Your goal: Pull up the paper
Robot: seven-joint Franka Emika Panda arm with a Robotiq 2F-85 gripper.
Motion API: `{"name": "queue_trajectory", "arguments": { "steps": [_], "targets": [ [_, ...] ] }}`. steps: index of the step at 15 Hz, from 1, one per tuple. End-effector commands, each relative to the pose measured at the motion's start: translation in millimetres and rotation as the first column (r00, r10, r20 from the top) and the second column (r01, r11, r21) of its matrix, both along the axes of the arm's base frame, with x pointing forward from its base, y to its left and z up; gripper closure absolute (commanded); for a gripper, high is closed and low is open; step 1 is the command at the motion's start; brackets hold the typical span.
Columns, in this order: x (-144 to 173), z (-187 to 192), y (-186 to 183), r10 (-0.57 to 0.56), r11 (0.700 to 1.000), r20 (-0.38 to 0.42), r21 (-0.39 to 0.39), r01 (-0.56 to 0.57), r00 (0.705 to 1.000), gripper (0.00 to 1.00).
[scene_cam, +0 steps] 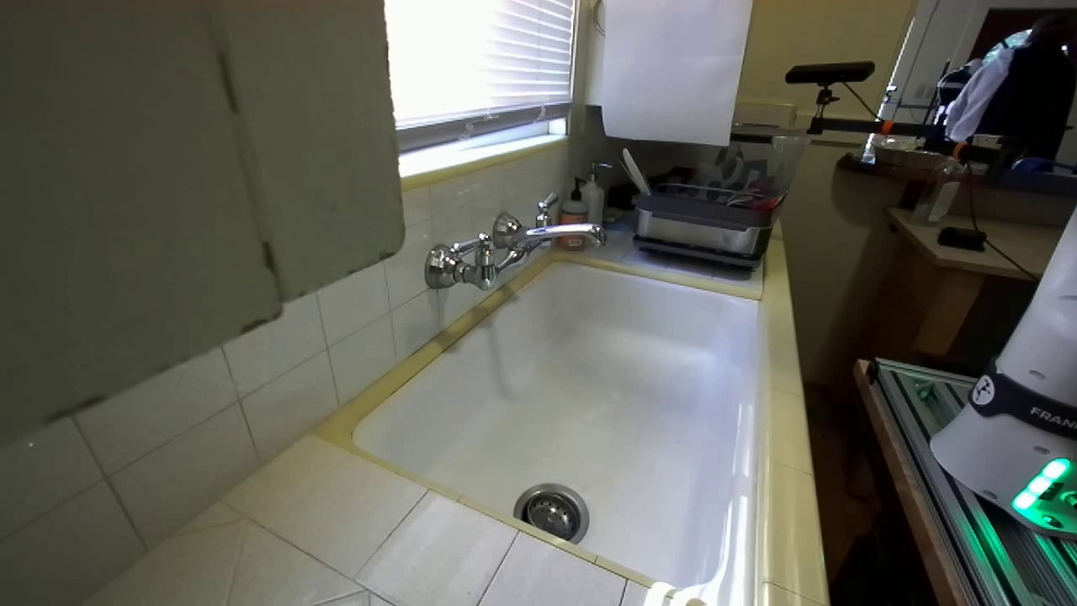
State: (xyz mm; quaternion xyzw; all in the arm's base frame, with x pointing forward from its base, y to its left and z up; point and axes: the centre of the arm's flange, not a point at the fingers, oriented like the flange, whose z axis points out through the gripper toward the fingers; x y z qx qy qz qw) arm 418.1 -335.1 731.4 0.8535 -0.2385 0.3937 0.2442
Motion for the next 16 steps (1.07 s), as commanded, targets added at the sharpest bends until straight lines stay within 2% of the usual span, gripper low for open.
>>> {"name": "queue_trajectory", "arguments": {
  "steps": [1,11,16],
  "targets": [
    [-10.4,11.8,-12.8,-0.006,1.0,0.037,0.0,0.006,0.999,1.0],
    [-30.9,24.7,-38.7,-0.048,0.998,0.079,0.04,0.045,0.996,1.0],
    [-37.6,30.4,-39.3,-0.049,0.998,0.11,0.056,0.043,0.993,1.0]
  ]
}}
